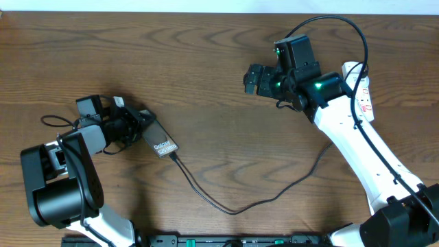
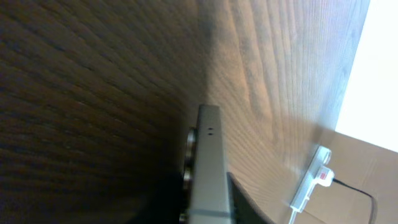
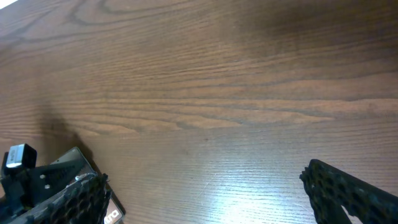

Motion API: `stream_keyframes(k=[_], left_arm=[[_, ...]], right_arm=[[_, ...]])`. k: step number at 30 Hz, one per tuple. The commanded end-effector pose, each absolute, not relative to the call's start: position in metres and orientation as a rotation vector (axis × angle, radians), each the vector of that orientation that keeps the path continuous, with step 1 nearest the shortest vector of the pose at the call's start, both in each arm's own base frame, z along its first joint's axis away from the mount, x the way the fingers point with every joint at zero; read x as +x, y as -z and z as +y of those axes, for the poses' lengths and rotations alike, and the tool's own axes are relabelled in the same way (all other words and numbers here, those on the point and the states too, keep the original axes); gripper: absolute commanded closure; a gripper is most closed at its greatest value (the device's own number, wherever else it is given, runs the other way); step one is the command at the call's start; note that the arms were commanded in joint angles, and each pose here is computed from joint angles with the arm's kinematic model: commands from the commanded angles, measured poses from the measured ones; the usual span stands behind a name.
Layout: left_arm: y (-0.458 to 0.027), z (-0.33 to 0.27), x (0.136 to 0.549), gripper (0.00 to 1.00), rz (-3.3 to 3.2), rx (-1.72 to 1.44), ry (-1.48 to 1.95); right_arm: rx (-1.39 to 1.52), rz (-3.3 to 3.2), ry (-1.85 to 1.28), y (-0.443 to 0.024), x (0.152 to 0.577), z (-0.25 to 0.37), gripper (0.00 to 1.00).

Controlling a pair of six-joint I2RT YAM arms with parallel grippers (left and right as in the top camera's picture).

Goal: Plug charger to phone and switch on socket
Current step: 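Lower the phone with the left gripper toward the table center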

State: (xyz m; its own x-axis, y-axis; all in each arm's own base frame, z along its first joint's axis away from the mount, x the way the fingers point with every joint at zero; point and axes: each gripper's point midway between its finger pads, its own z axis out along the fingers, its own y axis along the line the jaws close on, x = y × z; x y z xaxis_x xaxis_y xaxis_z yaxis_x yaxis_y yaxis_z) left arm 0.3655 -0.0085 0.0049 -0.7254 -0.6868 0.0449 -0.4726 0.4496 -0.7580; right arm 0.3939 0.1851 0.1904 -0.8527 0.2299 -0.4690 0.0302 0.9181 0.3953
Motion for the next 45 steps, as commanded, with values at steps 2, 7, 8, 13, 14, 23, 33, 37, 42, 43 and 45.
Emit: stream_keyframes(k=[2,7,8,13,14,23,33,37,42,43,45], left_arm=[[-0.006,-0.004,0.367,0.74,2.444,-1.007,1.098],[-0.005,-0.005,0.366,0.73,2.448,-1.013,1.099],[-0.005,-0.005,0.365,0.73,2.448,-1.013,1.1],[-0.004,-0.006,0.362,0.67,2.461,-1.029,1.102],[-0.003,-0.006,0.361,0.66,2.464,-1.033,1.103],[-0.001,-0.008,0.356,0.5,2.485,-1.061,1.109],[0.013,-0.002,0.339,0.43,2.556,-1.165,1.007],[0.02,0.002,0.33,0.43,2.591,-1.212,0.944],[0.024,0.004,0.325,0.43,2.613,-1.24,0.906],[0.024,0.004,0.324,0.43,2.617,-1.245,0.903],[0.024,0.004,0.323,0.43,2.617,-1.244,0.903]], right_arm=[[0.167,2.538,-0.503,-0.195,0.396,0.186,0.01],[0.167,2.538,-0.503,-0.195,0.396,0.186,0.01],[0.167,2.538,-0.503,-0.195,0.396,0.186,0.01],[0.167,2.54,-0.502,-0.195,0.395,0.186,0.01],[0.167,2.54,-0.502,-0.195,0.395,0.186,0.01],[0.168,2.542,-0.501,-0.195,0.395,0.186,0.01],[0.168,2.542,-0.501,-0.195,0.395,0.186,0.01],[0.168,2.542,-0.501,-0.195,0.395,0.186,0.01],[0.168,2.544,-0.5,-0.194,0.395,0.185,0.01],[0.168,2.545,-0.5,-0.194,0.395,0.185,0.01],[0.168,2.545,-0.5,-0.194,0.394,0.185,0.01]])
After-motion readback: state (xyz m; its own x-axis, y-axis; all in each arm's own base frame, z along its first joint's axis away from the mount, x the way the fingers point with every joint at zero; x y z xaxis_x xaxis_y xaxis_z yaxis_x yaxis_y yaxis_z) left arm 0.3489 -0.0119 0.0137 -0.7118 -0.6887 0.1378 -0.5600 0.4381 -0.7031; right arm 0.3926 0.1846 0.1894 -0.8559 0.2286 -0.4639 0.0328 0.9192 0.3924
